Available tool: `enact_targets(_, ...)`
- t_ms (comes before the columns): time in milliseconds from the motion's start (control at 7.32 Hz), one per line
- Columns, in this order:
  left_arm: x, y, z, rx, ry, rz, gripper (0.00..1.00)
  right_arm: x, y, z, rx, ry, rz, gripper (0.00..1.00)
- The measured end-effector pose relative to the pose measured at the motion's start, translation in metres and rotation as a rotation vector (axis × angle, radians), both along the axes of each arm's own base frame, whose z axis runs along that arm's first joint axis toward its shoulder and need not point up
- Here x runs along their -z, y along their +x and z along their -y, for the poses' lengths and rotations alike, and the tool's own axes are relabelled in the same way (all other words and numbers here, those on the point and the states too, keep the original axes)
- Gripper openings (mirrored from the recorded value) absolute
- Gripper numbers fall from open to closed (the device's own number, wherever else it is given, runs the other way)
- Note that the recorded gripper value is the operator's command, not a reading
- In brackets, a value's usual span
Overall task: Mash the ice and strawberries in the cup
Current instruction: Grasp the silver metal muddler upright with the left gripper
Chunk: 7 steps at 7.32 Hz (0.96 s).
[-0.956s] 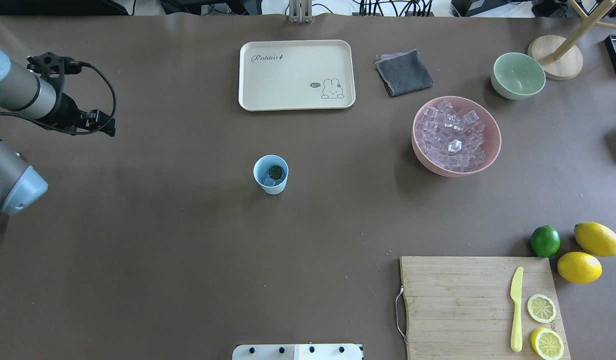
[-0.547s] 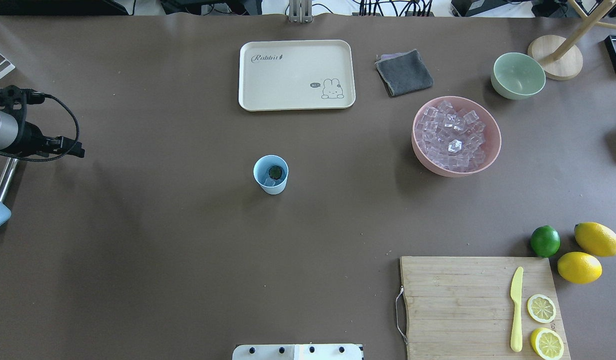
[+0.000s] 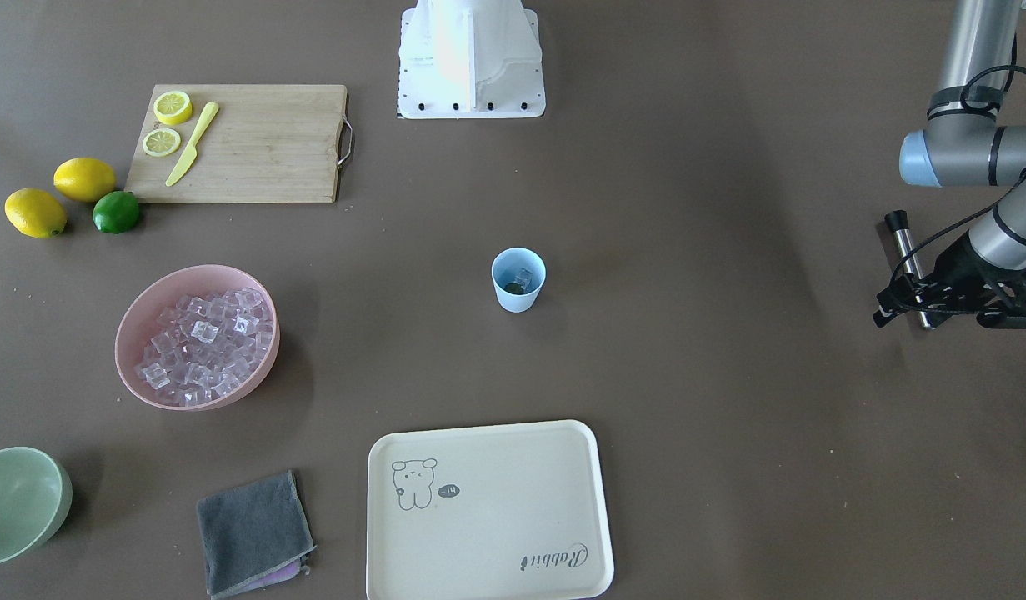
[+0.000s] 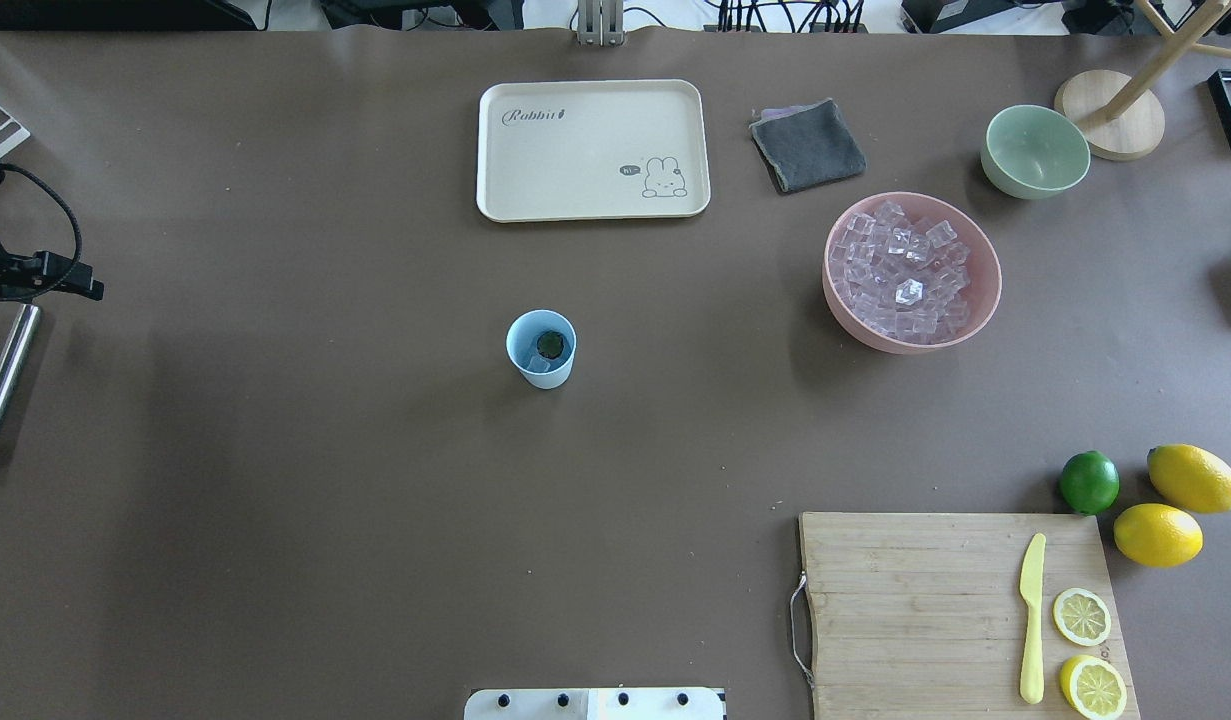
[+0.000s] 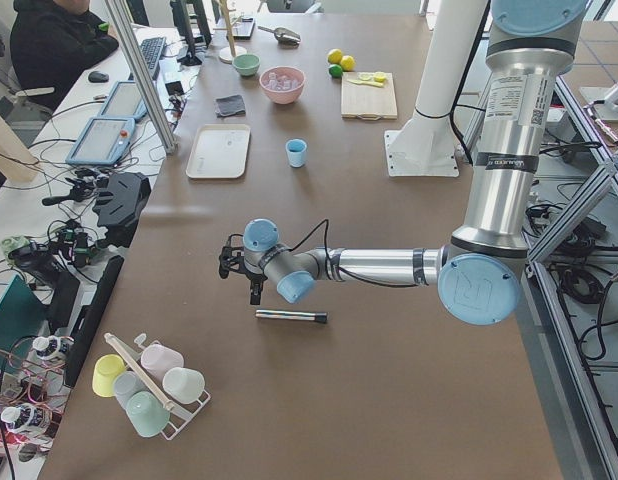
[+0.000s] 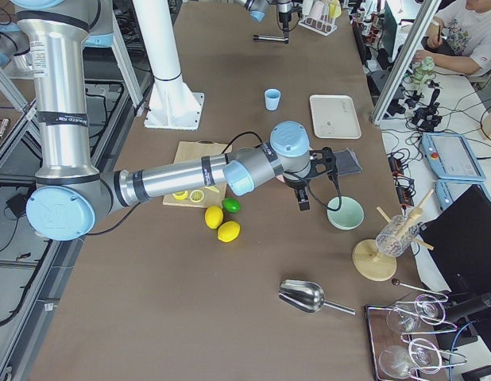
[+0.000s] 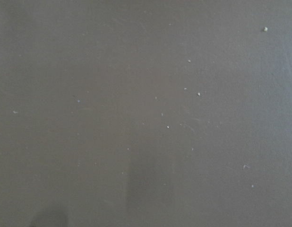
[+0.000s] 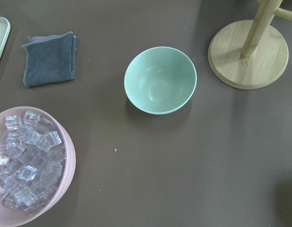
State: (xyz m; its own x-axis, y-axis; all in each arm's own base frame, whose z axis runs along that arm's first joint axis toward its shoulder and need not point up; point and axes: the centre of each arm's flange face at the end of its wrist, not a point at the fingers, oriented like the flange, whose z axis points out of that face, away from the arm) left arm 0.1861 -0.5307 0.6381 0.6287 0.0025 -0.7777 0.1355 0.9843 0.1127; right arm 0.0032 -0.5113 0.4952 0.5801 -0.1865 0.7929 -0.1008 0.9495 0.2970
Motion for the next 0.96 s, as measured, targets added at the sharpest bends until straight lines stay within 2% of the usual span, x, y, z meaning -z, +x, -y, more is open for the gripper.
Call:
enact_targets(410,-0.03,-0.014,-0.023,-0.013,-0.022,0.027,0.98,-0.002,0.001,-0.004,-0.006,0.0,-0.01,0.98)
enact_targets(820,-0.044,-0.016,-0.033,-0.018,-0.038,0.041,0.97,-0.001,0.003,-0.016,-0.01,0.008,-0.014,0.98)
enact_targets(956,-0.045,-0.016,-0.034,-0.014,-0.034,0.049,0.83,-0.001,0.003,-0.02,-0.011,0.01,-0.013,0.98)
